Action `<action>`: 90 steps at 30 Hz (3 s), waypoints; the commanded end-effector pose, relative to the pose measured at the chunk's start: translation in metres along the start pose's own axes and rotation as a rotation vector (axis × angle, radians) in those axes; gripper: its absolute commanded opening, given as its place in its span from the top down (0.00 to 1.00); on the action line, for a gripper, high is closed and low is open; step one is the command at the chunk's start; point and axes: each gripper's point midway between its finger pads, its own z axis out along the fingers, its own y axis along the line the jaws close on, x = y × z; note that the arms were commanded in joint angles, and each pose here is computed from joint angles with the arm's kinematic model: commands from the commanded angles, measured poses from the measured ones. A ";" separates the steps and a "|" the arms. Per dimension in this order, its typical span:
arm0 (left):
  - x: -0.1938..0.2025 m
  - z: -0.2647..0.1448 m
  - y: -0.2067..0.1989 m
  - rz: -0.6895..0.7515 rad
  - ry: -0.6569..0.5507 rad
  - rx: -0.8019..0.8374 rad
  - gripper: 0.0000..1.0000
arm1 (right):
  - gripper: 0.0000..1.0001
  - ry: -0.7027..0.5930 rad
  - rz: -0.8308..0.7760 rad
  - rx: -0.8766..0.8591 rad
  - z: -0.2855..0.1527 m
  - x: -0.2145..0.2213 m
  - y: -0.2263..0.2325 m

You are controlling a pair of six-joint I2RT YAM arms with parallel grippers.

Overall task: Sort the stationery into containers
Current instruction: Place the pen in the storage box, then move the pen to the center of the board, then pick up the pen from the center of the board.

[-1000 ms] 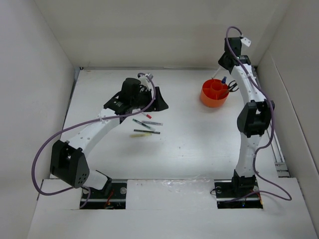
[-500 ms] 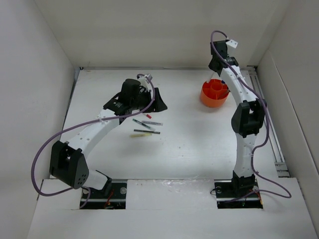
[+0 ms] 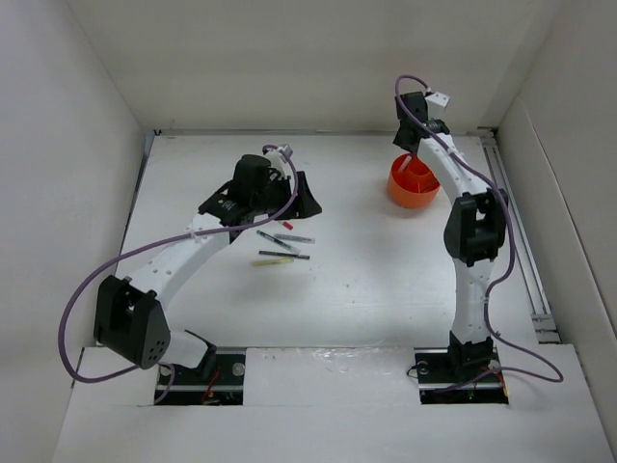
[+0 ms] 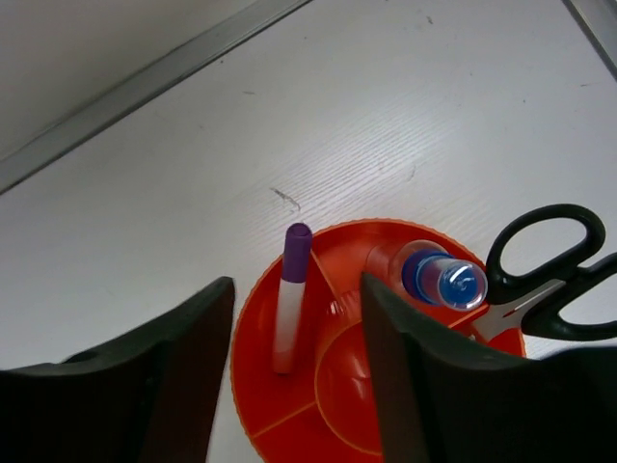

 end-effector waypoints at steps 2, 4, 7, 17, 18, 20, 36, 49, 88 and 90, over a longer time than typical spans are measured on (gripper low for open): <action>-0.017 -0.019 -0.009 0.014 -0.082 -0.006 0.34 | 0.36 -0.113 0.086 -0.116 -0.058 -0.060 0.015; -0.028 -0.027 -0.012 0.018 -0.110 -0.019 0.34 | 0.36 -0.102 0.058 -0.168 -0.074 -0.060 0.027; -0.047 -0.041 -0.016 0.014 -0.182 -0.053 0.37 | 0.53 -0.044 0.012 -0.364 -0.109 -0.050 0.062; -0.104 -0.134 -0.036 -0.090 -0.479 -0.146 0.45 | 0.99 0.278 -0.254 -1.001 -0.249 0.096 0.209; -0.110 -0.147 -0.042 -0.088 -0.509 -0.138 0.45 | 0.95 0.305 -0.278 -1.001 -0.248 0.114 0.218; -0.115 -0.157 -0.049 -0.103 -0.532 -0.118 0.45 | 0.76 0.327 -0.330 -1.033 -0.266 0.138 0.234; -0.122 -0.224 -0.074 -0.148 -0.639 -0.060 0.45 | 0.24 0.341 -0.506 -0.865 -0.226 0.272 0.282; -0.113 -0.246 -0.075 -0.147 -0.665 -0.050 0.45 | 0.74 0.259 -0.628 -0.507 -0.158 0.299 0.228; -0.041 -0.121 -0.016 -0.118 -0.331 -0.126 0.45 | 0.42 0.457 -0.356 -0.384 -0.034 0.189 0.122; -0.043 -0.121 -0.017 -0.116 -0.338 -0.121 0.45 | 0.42 0.464 -0.367 -0.386 -0.038 0.193 0.123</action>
